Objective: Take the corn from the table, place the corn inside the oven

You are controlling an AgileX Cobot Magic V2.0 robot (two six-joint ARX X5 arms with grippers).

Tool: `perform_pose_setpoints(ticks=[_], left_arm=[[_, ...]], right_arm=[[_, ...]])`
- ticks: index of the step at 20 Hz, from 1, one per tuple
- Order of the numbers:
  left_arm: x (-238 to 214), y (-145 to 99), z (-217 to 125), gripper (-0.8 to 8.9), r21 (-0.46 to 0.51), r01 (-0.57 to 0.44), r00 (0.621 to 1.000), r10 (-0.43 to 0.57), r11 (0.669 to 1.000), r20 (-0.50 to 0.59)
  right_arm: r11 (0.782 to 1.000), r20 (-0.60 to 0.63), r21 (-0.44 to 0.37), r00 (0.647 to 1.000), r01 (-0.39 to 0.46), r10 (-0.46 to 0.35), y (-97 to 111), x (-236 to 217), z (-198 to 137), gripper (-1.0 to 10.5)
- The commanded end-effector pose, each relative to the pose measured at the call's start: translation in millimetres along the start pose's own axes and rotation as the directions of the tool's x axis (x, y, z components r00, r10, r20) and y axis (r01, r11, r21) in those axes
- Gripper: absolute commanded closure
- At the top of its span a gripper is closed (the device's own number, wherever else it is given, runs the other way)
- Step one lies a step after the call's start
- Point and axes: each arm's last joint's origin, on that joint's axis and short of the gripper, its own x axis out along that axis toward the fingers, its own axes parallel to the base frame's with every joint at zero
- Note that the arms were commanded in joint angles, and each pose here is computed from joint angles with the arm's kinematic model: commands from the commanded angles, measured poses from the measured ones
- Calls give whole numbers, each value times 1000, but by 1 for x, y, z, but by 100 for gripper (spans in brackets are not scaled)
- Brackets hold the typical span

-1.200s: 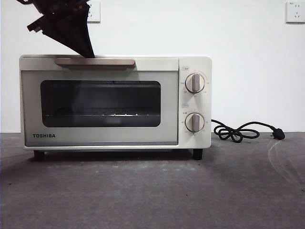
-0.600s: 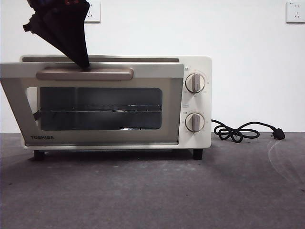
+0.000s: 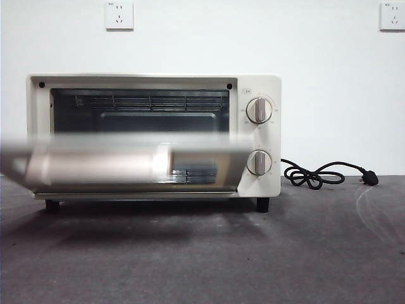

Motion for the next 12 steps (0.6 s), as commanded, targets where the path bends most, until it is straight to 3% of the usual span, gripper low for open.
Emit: perform_pose_setpoints(ticks=[1, 9, 12], left_arm=[[-13, -3, -8, 819, 8, 1, 1000, -1, 1000, 23], [-69, -14, -43, 819, 18, -15, 988, 12, 1000, 153], [-84, -17, -56, 819, 14, -18, 983, 15, 1000, 185]], right_arm=[[1000, 24, -24, 1000, -7, 7, 1, 1, 3, 958], [980, 88, -144, 984, -138, 152, 19, 31, 21, 958], [975, 97, -178, 983, -137, 156, 26, 50, 26, 958]])
